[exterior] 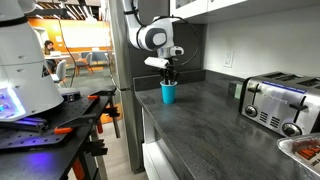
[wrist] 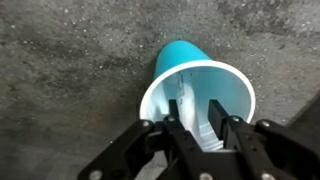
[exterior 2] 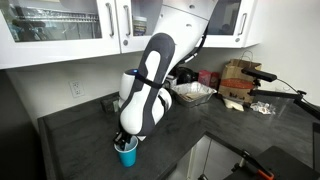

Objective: Remove the pen from the cup and place it on the counter

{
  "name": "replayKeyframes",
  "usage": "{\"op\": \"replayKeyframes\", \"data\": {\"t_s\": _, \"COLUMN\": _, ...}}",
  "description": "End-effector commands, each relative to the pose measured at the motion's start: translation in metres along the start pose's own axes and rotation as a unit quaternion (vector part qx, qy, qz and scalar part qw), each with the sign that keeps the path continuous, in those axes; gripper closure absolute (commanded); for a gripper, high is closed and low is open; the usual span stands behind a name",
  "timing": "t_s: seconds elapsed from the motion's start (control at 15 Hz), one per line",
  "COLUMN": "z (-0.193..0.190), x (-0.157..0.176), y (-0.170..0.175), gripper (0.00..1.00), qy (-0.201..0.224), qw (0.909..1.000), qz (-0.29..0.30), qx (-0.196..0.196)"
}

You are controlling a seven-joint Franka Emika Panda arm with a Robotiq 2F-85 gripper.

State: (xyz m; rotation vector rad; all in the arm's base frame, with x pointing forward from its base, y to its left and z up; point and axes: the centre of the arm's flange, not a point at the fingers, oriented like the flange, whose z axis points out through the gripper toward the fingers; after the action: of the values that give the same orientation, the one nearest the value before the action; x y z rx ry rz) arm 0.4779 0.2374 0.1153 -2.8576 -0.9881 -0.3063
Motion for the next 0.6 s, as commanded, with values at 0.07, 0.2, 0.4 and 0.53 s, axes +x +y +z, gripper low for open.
{"op": "replayKeyframes", "data": {"t_s": 0.07, "z": 0.013, "x": 0.0032, "y": 0.0021, "gripper": 0.59, "qy": 0.002, "qw": 0.9999, "qz": -0.016, "qx": 0.004}}
{"op": "replayKeyframes", "data": {"t_s": 0.2, "z": 0.0135, "x": 0.0036, "y": 0.003, "gripper": 0.58, "qy": 0.023, "qw": 0.9994, "qz": -0.024, "qx": -0.004}}
{"op": "replayKeyframes", "data": {"t_s": 0.4, "z": 0.0105, "x": 0.006, "y": 0.0055, "gripper": 0.84, "qy": 0.043, "qw": 0.9988, "qz": -0.021, "qx": -0.011}}
{"op": "replayKeyframes", "data": {"t_s": 0.53, "z": 0.009, "x": 0.0058, "y": 0.0065, "gripper": 0.99, "qy": 0.045, "qw": 0.9987, "qz": -0.021, "qx": -0.013}}
